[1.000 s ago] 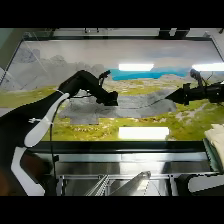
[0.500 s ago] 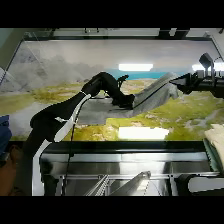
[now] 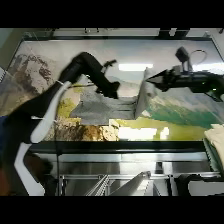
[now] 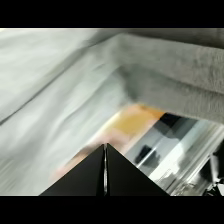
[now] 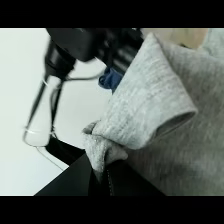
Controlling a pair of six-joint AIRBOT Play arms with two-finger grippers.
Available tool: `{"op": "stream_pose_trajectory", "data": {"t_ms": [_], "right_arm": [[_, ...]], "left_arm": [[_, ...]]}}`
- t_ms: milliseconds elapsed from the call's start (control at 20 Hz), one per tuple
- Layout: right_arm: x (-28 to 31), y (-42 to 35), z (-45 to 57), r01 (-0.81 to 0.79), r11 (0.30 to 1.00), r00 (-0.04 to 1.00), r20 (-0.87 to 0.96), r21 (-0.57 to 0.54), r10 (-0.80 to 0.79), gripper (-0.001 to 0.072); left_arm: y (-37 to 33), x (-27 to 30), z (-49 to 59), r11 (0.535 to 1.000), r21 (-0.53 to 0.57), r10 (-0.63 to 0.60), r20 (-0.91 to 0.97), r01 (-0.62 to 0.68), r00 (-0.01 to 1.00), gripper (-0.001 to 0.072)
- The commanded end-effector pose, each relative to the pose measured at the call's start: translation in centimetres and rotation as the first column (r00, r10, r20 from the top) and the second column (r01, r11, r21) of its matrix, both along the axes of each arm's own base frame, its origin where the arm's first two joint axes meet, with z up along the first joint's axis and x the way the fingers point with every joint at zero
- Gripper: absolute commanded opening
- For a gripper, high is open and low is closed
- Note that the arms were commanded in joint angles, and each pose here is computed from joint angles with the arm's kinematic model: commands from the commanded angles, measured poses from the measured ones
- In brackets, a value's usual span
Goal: Fold the shirts.
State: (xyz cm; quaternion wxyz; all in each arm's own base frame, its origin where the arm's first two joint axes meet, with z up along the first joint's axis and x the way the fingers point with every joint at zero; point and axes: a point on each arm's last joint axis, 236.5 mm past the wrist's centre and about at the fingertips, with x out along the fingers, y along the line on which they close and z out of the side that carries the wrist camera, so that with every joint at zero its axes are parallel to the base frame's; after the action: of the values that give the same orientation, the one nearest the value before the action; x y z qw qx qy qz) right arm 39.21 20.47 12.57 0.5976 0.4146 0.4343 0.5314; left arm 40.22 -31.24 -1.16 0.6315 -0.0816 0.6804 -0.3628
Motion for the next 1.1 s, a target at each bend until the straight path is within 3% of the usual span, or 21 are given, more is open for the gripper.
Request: {"op": "stream_pose_trajectory", "data": {"t_ms": [0, 300, 350, 400, 450, 600, 750, 850, 950, 1050], "right_arm": [[0.1, 10.2, -2.5, 0.031, 0.993, 0.999, 0.03, -0.113, -0.028, 0.002], [-0.6, 24.0, -9.0, 0.1, 0.96, 0.991, 0.113, -0.26, -0.073, 0.0022], [-0.6, 25.7, -9.7, 0.095, 0.959, 0.99, 0.122, -0.266, -0.065, 0.0144], [-0.7, 27.1, -10.1, 0.084, 0.964, 0.992, 0.115, -0.253, -0.057, 0.0452], [-0.7, 27.9, -10.0, 0.074, 0.967, 0.992, 0.116, -0.243, -0.047, 0.0488], [-0.3, 26.0, -7.6, 0.043, 0.973, 0.988, 0.156, -0.228, -0.007, 0.0488], [1.4, 18.8, -5.7, 0.025, 0.948, 0.989, 0.144, -0.317, 0.022, 0.0463], [3.4, 11.1, -7.1, 0.071, 0.876, 0.996, 0.086, -0.477, -0.034, 0.0468], [4.4, 2.7, -9.9, 0.122, 0.758, 0.988, 0.004, -0.641, -0.156, 0.0471], [3.6, -3.1, -12.7, 0.138, 0.696, 0.959, -0.08, -0.705, -0.272, 0.0474]], "left_arm": [[12.8, 0.4, 3.1, 0.981, 0.11, 0.159, 0.011, -0.159, 0.987, 0.0017], [24.7, -5.6, 0.9, 0.901, 0.109, 0.427, -0.058, -0.419, 0.902, 0.0018], [25.6, -6.4, 0.1, 0.886, 0.111, 0.458, -0.054, -0.451, 0.887, 0.0017], [26.4, -7.3, -0.5, 0.875, 0.113, 0.478, -0.056, -0.471, 0.876, 0.0018], [26.9, -8.0, -1.0, 0.865, 0.116, 0.497, -0.063, -0.488, 0.865, 0.0018], [28.2, -7.8, -0.8, 0.817, 0.089, 0.573, -0.018, -0.57, 0.819, 0.0018], [27.3, -6.6, 1.7, 0.817, -0.02, 0.576, -0.002, -0.576, 0.817, 0.0018], [26.9, -6.1, 3.0, 0.822, -0.053, 0.568, 0.003, -0.567, 0.823, 0.0018], [26.8, -5.8, 3.9, 0.835, -0.067, 0.549, 0.026, -0.547, 0.835, 0.0018], [27.1, -5.7, 3.9, 0.838, -0.068, 0.544, 0.035, -0.541, 0.838, 0.0018]]}}
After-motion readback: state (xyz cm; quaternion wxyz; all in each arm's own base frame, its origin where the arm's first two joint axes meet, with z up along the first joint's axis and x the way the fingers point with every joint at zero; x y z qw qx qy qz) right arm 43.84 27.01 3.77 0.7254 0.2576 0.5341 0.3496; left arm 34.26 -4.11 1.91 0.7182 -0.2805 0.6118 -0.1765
